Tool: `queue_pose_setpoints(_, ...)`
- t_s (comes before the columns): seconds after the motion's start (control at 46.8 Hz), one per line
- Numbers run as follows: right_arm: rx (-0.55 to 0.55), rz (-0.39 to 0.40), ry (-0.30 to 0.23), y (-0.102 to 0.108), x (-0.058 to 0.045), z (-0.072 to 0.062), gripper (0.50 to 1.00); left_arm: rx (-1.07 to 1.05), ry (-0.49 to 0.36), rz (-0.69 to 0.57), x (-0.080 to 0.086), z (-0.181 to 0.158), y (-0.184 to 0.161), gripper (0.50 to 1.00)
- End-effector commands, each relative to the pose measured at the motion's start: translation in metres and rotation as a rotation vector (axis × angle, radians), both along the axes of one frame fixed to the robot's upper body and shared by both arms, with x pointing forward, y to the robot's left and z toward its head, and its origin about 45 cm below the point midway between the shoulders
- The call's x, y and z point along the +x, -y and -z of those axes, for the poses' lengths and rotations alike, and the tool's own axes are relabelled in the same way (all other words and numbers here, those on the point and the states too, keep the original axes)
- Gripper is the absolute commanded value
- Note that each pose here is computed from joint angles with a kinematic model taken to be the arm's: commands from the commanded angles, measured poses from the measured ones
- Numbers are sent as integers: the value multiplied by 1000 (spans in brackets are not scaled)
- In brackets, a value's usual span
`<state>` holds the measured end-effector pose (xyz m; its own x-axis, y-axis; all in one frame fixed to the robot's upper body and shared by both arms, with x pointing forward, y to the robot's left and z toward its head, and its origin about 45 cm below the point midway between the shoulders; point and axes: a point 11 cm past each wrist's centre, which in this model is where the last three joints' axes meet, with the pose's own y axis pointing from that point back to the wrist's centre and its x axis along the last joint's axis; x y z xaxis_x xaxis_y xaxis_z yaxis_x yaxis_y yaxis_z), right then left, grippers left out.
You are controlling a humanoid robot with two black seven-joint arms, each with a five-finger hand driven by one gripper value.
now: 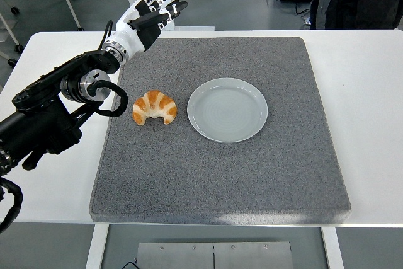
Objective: Place the bread on the plate
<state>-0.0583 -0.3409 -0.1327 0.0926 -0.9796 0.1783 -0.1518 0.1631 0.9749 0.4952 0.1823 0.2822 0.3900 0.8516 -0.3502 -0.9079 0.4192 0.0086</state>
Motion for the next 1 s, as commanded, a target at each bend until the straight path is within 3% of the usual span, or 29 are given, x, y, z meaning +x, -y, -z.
queue_pose_setpoints(0.0, 0, -1, 0, 0, 0, 0, 1000, 64, 52, 30, -5, -10, -5, 992)
queue_pose_setpoints(0.235, -1, 0, 0, 0, 0, 0, 1000, 167, 129, 39, -17, -34, -31, 992)
queue_pose_setpoints(0.385, -1, 0, 0, 0, 0, 0, 1000, 257, 211, 101, -34, -53, -36, 993)
queue_pose_setpoints(0.491, -1, 0, 0, 0, 0, 0, 1000, 431, 282, 155, -47, -46, -37, 992)
queue_pose_setpoints(0.684, -1, 0, 0, 0, 0, 0, 1000, 681, 383, 137, -51, -35, -46, 992)
queue_pose_setpoints(0.833, 0, -1, 0, 0, 0, 0, 1000, 798, 387, 237, -73, -18, -46, 992)
queue_pose_setpoints(0.983, -1, 0, 0, 0, 0, 0, 1000, 896, 375, 272, -80, -8, -59, 990)
